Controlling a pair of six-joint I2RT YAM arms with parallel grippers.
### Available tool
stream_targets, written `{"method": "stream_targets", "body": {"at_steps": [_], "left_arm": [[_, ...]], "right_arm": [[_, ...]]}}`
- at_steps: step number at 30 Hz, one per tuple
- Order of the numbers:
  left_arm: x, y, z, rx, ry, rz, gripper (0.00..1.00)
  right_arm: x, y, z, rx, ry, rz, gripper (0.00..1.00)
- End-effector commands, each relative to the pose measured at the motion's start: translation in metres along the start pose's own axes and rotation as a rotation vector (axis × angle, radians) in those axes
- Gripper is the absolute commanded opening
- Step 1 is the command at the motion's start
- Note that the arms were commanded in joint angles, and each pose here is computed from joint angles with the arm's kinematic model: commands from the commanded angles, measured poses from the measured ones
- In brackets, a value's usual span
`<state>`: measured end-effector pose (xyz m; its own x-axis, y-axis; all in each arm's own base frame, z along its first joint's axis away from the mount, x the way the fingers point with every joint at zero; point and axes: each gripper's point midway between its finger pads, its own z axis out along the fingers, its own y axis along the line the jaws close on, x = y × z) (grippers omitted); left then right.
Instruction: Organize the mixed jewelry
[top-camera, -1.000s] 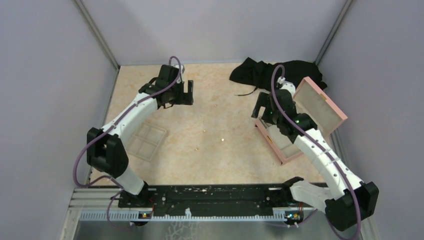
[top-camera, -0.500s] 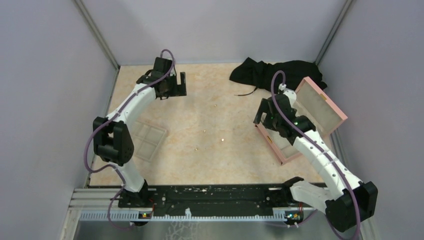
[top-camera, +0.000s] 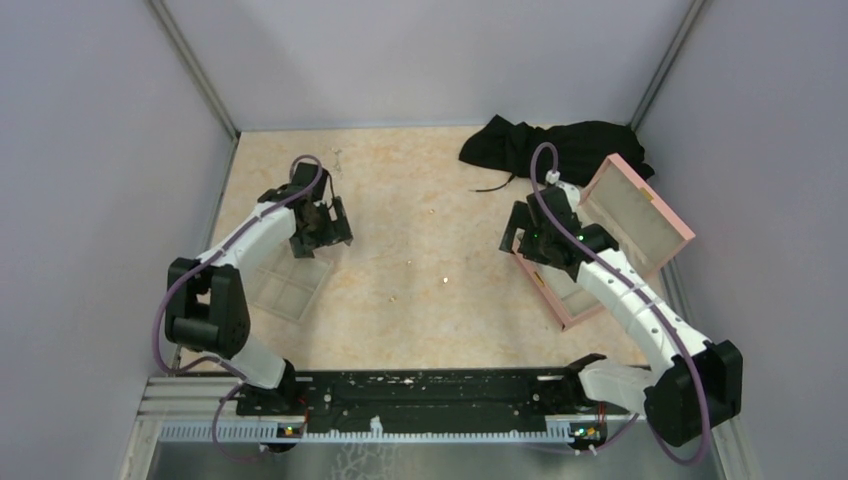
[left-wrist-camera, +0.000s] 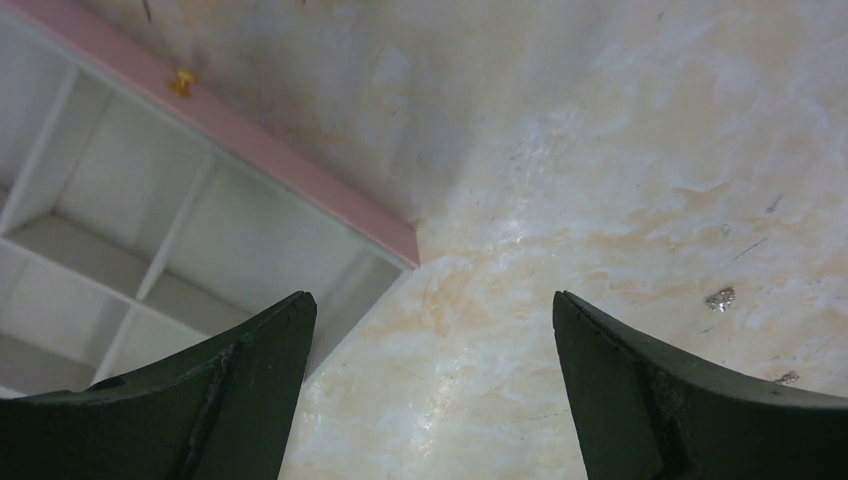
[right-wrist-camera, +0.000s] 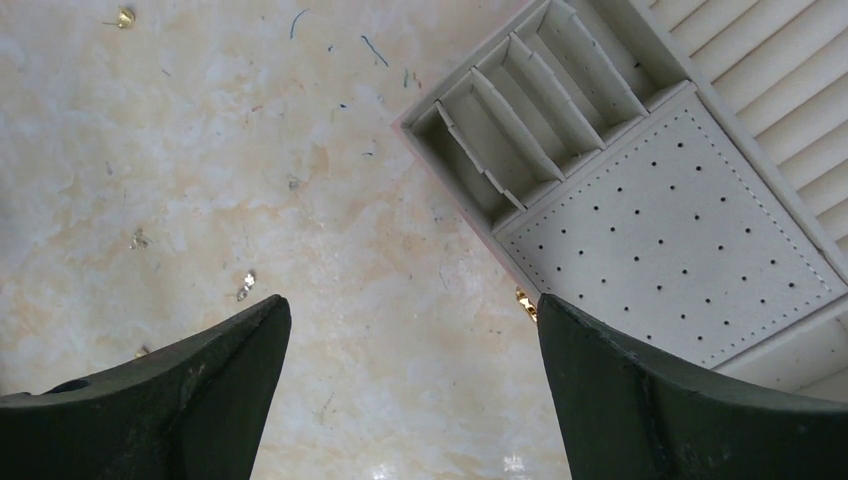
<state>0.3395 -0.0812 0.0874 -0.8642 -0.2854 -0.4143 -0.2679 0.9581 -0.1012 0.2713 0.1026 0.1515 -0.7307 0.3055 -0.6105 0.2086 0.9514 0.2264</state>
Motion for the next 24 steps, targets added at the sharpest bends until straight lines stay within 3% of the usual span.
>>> {"method": "stream_targets", "body": {"at_steps": [1,6,11,19,24], "left_arm": [[0.009,0.004,0.001,0.003,-0.054,-0.168,0.94],[0.013,-0.001,0.027,0.002,-0.007,-0.169,0.94],[0.025,-0.016,0.054,0.074,0.069,-0.081,0.94],[0.023,-0.077,0.047,0.303,0.053,0.107,0.98],[0.001,-0.100,0.042,0.351,0.021,0.130,0.98]], "right_arm": [[-0.023,0.026,-0.001,-0.080,-0.050,0.010,0.92],[-0.024,0.031,0.003,-0.091,-0.037,-0.020,0.92],[-0.028,0.028,0.003,-0.070,-0.046,-0.038,0.92],[-0.024,0.023,0.003,-0.058,-0.043,-0.026,0.92],[-0.023,0.026,0.004,-0.072,-0.037,-0.016,0.92]]}}
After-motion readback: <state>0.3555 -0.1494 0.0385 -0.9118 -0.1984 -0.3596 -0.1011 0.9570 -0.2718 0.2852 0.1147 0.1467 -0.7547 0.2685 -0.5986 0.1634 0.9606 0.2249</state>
